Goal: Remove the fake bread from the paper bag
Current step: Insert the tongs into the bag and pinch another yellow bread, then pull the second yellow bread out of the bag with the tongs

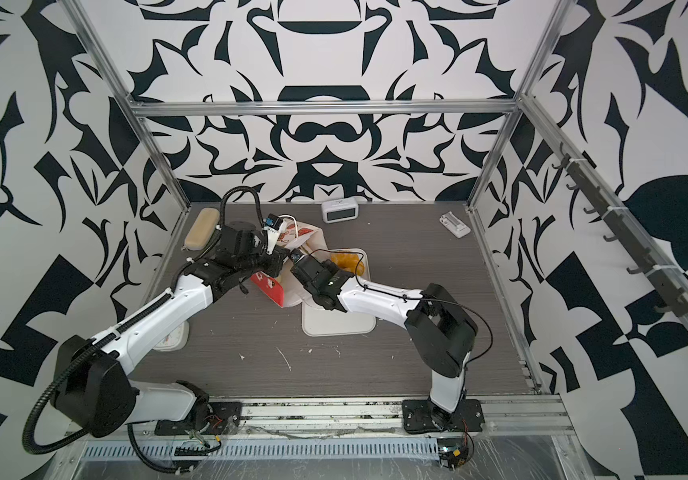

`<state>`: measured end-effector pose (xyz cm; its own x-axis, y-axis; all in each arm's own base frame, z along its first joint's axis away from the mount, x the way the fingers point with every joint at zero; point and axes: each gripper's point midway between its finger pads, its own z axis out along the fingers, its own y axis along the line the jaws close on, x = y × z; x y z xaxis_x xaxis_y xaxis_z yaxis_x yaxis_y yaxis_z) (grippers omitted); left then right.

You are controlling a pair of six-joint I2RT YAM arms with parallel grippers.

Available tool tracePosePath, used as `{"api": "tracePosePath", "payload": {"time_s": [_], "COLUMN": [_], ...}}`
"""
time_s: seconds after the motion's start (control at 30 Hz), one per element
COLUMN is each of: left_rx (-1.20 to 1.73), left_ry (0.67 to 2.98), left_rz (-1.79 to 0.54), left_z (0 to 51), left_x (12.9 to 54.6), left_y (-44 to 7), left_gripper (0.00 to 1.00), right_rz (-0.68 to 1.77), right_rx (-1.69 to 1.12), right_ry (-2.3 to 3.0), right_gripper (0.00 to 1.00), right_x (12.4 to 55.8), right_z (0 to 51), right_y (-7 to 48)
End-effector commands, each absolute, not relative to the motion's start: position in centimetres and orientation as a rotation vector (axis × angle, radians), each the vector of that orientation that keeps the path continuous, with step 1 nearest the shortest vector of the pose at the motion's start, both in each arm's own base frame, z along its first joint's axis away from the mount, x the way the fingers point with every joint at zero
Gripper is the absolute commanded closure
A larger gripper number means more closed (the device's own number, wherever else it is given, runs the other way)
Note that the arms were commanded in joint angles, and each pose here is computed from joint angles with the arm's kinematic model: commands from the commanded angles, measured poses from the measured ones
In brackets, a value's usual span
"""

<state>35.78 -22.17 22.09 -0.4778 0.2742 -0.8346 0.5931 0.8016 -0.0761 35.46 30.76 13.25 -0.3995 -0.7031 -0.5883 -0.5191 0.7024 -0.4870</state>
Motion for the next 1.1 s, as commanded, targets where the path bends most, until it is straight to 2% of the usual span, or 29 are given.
{"api": "tracePosePath", "payload": {"time_s": [0.0,0.83,1.07], "left_rx": [0.573,0.469,0.448], "left_ry": [2.025,2.085,2.092], "left_rz": [-0.43,-0.354,-0.348], "left_z": [23.9,22.2,22.2], "left_x": [36.6,39.2,39.7], "left_y": [-21.8,-21.4,-21.4], "left_gripper": [1.0,1.0,1.0], "right_rz": [-0.187,0.004,-0.026], "right_rx": [-0.872,-0.779,-0.7], "right_ry": [2.065,1.994,1.99], "right_gripper": [0.86,0.88,0.88], "right_x": [34.5,28.4,26.7], "right_z": [16.2,20.7,21.4], "right_y": [30.7,25.0,21.4]}}
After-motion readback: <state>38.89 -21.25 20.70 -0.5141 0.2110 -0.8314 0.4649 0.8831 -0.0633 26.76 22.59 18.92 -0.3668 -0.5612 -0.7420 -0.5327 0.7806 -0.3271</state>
